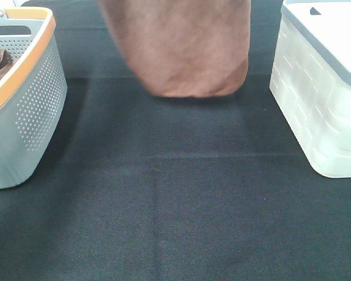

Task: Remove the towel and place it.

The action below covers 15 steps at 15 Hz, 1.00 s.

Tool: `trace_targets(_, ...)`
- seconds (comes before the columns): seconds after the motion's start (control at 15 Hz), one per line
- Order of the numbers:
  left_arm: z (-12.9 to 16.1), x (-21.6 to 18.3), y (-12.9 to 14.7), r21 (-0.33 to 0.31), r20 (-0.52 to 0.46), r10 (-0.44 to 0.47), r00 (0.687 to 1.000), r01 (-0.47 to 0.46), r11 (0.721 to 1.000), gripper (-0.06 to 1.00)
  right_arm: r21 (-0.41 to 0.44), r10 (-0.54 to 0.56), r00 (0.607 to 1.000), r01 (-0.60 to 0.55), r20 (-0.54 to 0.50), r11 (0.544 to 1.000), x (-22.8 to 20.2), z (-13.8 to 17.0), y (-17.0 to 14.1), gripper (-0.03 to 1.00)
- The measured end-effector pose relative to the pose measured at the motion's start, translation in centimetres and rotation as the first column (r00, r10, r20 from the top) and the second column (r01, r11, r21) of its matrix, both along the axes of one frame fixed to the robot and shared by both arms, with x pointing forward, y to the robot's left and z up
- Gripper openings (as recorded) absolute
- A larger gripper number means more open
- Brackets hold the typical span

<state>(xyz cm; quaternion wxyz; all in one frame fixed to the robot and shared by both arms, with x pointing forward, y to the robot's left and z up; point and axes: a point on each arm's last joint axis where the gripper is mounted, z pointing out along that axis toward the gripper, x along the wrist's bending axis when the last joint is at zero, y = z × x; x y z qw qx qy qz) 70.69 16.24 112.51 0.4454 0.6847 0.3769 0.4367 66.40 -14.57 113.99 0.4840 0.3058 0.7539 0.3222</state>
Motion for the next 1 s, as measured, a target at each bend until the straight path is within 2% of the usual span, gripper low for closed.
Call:
trace_targets(0.07,-1.9,1.4,-0.4,-0.005,0.044,0.002,0.999,-0.001,1.000,0.00,0.019,0.003,0.999,-0.004,0.042,1.000,1.6,-0.9,-1.0,0.00)
trace_targets(0.13,-1.9,1.4,-0.4,-0.005,0.044,0.002,0.999,-0.001,1.000,0.00,0.019,0.003,0.999,-0.004,0.042,1.000,1.6,-0.9,-1.0,0.00)
trace_targets(0.2,-3.3,1.9,-0.7,0.002,0.032,-0.002,0.999,0.002,1.000,0.00,0.029,-0.001,0.999,0.000,0.036,1.000,2.4,-1.9,-1.4,0.00)
trace_targets(0.27,-4.6,2.3,-0.8,0.016,-0.004,-0.003,1.000,0.003,1.000,0.00,0.044,-0.016,1.000,0.017,-0.012,0.999,3.1,-3.5,-1.5,0.00)
trace_targets(0.33,-6.0,2.4,-0.9,0.039,-0.083,-0.003,0.997,0.006,0.999,0.00,0.058,-0.042,0.995,0.047,-0.091,0.997,3.5,-5.3,-1.5,0.00)
trace_targets(0.47,-7.9,1.7,-0.8,0.089,-0.285,0.002,0.959,0.024,0.996,0.00,0.093,-0.103,0.955,0.133,-0.277,0.987,3.4,-7.8,-1.6,0.00)
trace_targets(0.53,-9.1,0.7,-1.0,0.111,-0.435,0.005,0.900,0.048,0.993,0.00,0.087,-0.125,0.909,0.173,-0.399,0.981,2.7,-8.8,-1.5,0.00)
trace_targets(0.6,-9.7,0.1,-1.0,0.112,-0.527,0.007,0.850,0.061,0.992,0.00,0.085,-0.134,0.877,0.194,-0.461,0.977,2.3,-9.2,-1.5,0.00)
trace_targets(0.73,-10.8,-1.6,-1.1,0.092,-0.701,-0.001,0.713,0.091,0.992,0.00,0.073,-0.149,0.792,0.237,-0.592,0.969,1.3,-10.1,-1.5,0.00)
trace_targets(0.93,-11.6,-3.7,-1.3,0.043,-0.862,-0.031,0.506,0.133,0.990,0.00,0.023,-0.167,0.643,0.277,-0.747,0.961,-0.4,-11.0,-1.6,0.00)
trace_targets(1.0,-11.8,-4.6,-1.4,0.020,-0.906,-0.046,0.421,0.151,0.988,0.00,0.002,-0.173,0.592,0.283,-0.787,0.959,-0.9,-11.3,-1.6,0.00)
